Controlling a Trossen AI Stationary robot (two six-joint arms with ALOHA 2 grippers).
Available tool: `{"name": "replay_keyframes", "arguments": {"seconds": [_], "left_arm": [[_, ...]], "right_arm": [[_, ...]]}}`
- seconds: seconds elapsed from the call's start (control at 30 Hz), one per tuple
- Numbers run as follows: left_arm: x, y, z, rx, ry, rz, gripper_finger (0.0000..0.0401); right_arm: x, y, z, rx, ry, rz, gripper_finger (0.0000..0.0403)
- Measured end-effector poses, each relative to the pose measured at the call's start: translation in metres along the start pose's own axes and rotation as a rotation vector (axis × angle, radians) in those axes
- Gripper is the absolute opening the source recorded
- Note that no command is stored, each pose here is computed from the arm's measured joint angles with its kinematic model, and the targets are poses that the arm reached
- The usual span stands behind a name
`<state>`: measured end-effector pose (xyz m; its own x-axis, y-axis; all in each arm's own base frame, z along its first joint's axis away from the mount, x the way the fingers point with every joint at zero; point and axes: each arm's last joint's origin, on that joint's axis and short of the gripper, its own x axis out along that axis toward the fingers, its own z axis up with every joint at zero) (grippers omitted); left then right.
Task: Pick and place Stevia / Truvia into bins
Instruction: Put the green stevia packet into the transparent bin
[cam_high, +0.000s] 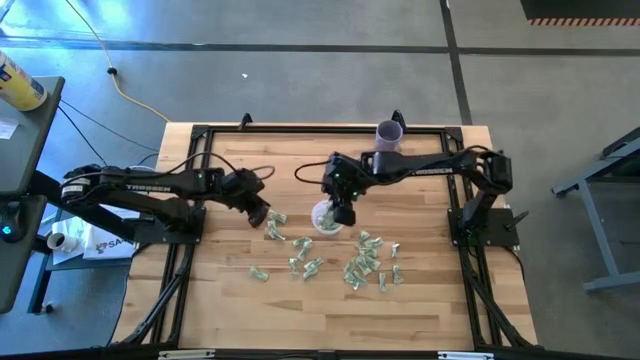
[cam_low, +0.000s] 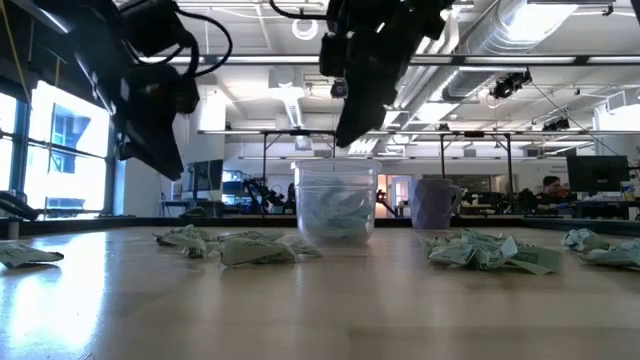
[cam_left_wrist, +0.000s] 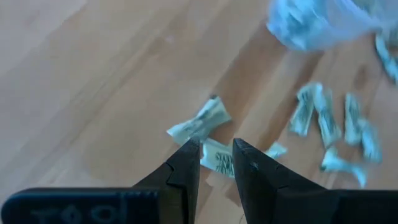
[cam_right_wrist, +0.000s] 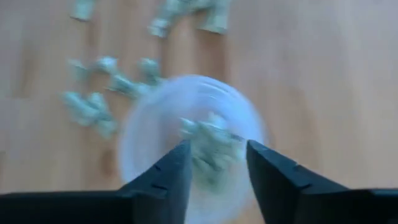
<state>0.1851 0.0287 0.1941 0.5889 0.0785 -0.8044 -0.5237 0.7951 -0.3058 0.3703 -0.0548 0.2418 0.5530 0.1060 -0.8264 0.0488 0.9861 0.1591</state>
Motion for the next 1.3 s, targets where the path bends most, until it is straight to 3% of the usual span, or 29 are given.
{"name": "replay_keyframes", "arguments": {"seconds": [0.2, 0.4, 0.57, 0.73, 1.07, 1.3], "left_arm": [[0.004, -0.014, -0.007, 0.195, -0.012, 0.027, 0.0134], [0.026, -0.018, -0.005, 0.287, -0.001, 0.047, 0.0201], [0.045, -0.016, -0.008, 0.385, 0.068, 0.096, 0.0259], [0.058, -0.015, -0.006, 0.436, 0.072, 0.102, 0.0271], [0.079, -0.004, -0.005, 0.484, 0.142, 0.082, 0.0215], [0.082, -0.004, -0.001, 0.494, 0.105, 0.089, 0.0092]], "right_arm": [[-0.025, 0.001, -0.01, -0.041, 0.052, -0.169, 0.0226], [-0.044, 0.005, -0.025, -0.045, 0.148, -0.277, 0.0286], [-0.057, 0.008, -0.034, -0.02, 0.213, -0.343, 0.0311], [-0.062, 0.008, -0.036, 0.017, 0.217, -0.367, 0.0315], [-0.062, 0.019, -0.041, 0.021, 0.257, -0.374, 0.0315], [-0.064, 0.038, -0.051, -0.009, 0.343, -0.378, 0.0315]]}}
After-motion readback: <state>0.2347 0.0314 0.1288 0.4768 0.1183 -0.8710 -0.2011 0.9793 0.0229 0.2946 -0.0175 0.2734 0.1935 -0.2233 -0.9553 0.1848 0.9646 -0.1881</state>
